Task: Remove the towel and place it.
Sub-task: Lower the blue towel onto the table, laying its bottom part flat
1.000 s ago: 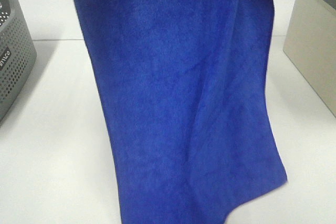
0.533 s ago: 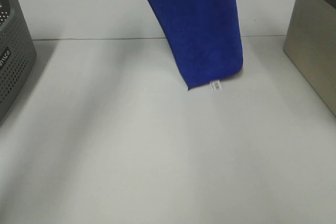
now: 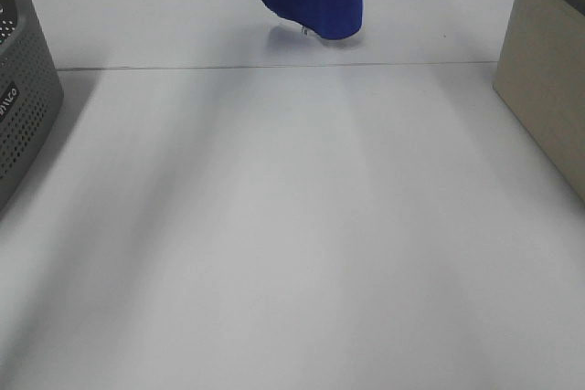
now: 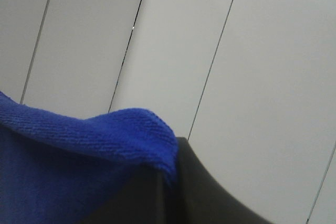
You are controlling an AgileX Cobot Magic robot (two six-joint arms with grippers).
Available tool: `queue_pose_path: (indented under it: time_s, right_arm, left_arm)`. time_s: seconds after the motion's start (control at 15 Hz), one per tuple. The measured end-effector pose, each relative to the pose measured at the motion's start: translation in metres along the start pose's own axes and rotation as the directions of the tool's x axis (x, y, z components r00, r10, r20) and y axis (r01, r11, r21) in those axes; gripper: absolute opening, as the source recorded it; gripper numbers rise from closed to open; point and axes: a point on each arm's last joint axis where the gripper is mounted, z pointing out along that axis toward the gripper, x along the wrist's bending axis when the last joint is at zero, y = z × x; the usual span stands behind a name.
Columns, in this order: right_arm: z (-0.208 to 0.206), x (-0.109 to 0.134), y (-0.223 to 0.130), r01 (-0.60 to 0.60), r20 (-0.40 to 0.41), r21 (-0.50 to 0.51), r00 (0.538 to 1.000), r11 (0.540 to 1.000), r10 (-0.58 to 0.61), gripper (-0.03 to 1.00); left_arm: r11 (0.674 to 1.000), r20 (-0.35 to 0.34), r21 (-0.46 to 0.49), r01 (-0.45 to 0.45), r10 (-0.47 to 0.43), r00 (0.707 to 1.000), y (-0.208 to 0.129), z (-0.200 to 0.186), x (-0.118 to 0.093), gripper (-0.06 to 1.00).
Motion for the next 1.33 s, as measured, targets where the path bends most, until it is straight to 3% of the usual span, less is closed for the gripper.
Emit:
queue_pose_path:
  time_s: [0.2,0.33,0.4,0.53,0.6,0.8,0.87,1.07,1.2,1.33]
  right_arm:
    - [-0.003,0.018,-0.015,-0.02,-0.191,0.171,0.98,0.985,0.053,0.0]
    - [-0.014,0.029,-0.025,0.009,-0.282,0.403,0.952,0.915,0.115,0.0]
    - [-0.019,0.031,-0.027,0.001,-0.294,0.466,0.943,0.885,0.154,0.0]
    - [-0.04,0.035,-0.023,-0.027,-0.241,0.692,0.934,0.722,0.265,0.0]
    - [-0.047,0.034,-0.017,-0.066,-0.18,0.747,0.938,0.662,0.297,0.0]
    - [-0.061,0.027,0.008,-0.286,0.092,0.779,0.933,0.558,0.348,0.0]
    - [-0.066,0.029,0.018,-0.328,0.134,0.773,0.921,0.543,0.366,0.0]
    - [-0.094,0.064,0.056,-0.345,0.138,0.807,0.899,0.479,0.415,0.0]
    - [-0.12,0.102,0.073,-0.309,0.106,0.85,0.894,0.426,0.435,0.0]
    - [-0.145,0.125,0.088,-0.296,0.098,0.867,0.89,0.402,0.445,0.0]
  left_arm:
    - [0.973,0.054,0.23,0.025,-0.039,0.998,-0.007,-0.017,0.002,0.0]
    - [0.917,0.114,0.398,0.027,-0.079,0.99,-0.018,-0.027,-0.002,0.0]
    - [0.902,0.129,0.431,0.027,-0.091,0.988,-0.02,-0.029,-0.003,0.0]
    - [0.836,0.173,0.548,0.018,-0.134,0.976,-0.026,-0.041,-0.006,0.0]
    - [0.835,0.184,0.55,0.028,-0.154,0.971,-0.023,-0.045,-0.006,0.0]
    - [0.852,0.222,0.515,0.094,-0.238,0.946,0.002,-0.068,-0.003,0.0]
    - [0.846,0.239,0.525,0.092,-0.25,0.938,0.006,-0.08,-0.004,0.0]
    - [0.796,0.242,0.597,0.104,-0.302,0.922,0.008,-0.136,0.004,0.0]
    - [0.779,0.228,0.612,0.134,-0.337,0.914,0.011,-0.19,0.015,0.0]
    - [0.776,0.237,0.613,0.152,-0.364,0.901,0.011,-0.223,0.02,0.0]
